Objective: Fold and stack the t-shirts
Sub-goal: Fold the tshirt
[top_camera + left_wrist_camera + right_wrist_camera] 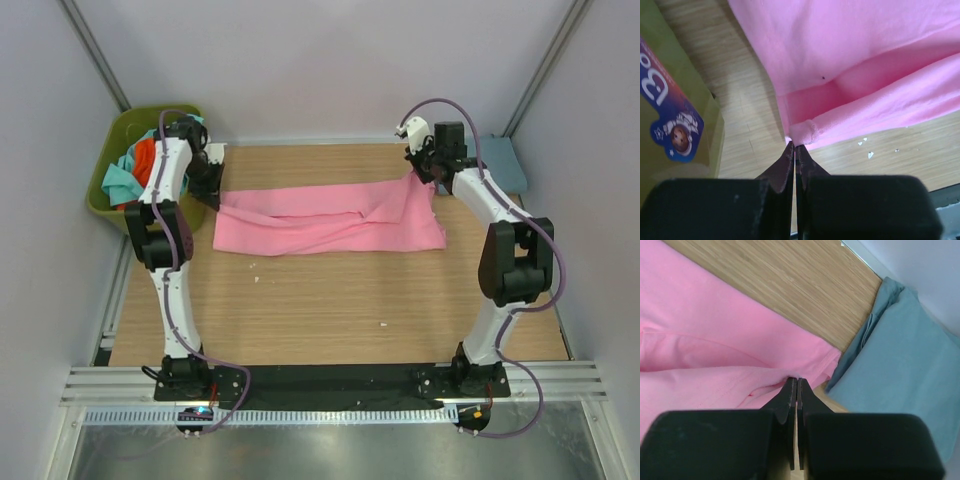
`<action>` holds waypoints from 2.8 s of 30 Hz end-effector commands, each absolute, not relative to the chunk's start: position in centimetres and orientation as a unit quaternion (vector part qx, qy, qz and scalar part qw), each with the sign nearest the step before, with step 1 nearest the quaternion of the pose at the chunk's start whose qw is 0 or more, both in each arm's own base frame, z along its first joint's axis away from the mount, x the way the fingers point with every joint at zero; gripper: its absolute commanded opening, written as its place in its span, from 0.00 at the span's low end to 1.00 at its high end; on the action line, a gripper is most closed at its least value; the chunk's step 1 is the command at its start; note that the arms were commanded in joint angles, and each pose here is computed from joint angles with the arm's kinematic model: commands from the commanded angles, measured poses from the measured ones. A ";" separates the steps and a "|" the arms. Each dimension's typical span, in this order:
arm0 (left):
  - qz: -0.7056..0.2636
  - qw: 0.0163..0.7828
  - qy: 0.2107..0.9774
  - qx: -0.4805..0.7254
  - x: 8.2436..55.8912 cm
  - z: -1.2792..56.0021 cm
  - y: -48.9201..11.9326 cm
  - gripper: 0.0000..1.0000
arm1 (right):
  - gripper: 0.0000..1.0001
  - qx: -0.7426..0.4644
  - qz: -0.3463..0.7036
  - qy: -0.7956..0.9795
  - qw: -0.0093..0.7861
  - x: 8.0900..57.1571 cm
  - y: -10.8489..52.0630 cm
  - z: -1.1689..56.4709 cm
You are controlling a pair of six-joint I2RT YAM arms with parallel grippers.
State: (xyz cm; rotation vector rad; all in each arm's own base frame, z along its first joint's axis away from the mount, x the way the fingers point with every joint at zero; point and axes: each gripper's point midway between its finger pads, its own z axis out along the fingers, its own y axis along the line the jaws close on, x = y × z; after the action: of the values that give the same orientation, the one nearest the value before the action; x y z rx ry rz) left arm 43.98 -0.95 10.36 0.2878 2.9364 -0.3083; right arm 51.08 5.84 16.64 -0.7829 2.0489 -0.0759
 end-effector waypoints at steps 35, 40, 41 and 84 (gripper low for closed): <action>0.009 0.210 0.963 0.166 47.9 15.7 -5.5 0.35 | 0.53 -0.248 -0.100 0.810 0.522 58.0 3.7 19.3; -0.028 0.158 0.970 0.185 45.4 10.4 -7.1 0.34 | 0.56 -0.217 -0.025 0.846 0.486 55.3 5.1 19.1; -0.028 0.148 0.971 0.187 45.0 9.4 -6.9 0.33 | 0.56 -0.219 0.016 0.857 0.467 54.5 6.3 18.2; -0.007 0.065 0.986 0.151 41.7 0.8 -5.8 0.30 | 0.04 -0.252 0.222 0.899 0.281 49.0 12.9 8.0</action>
State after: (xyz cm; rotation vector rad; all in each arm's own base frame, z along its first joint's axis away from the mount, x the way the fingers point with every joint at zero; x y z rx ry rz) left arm 42.74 -6.18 1.79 0.4613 2.9432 -0.0343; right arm 46.96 11.95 5.15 -0.6463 2.5165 0.6038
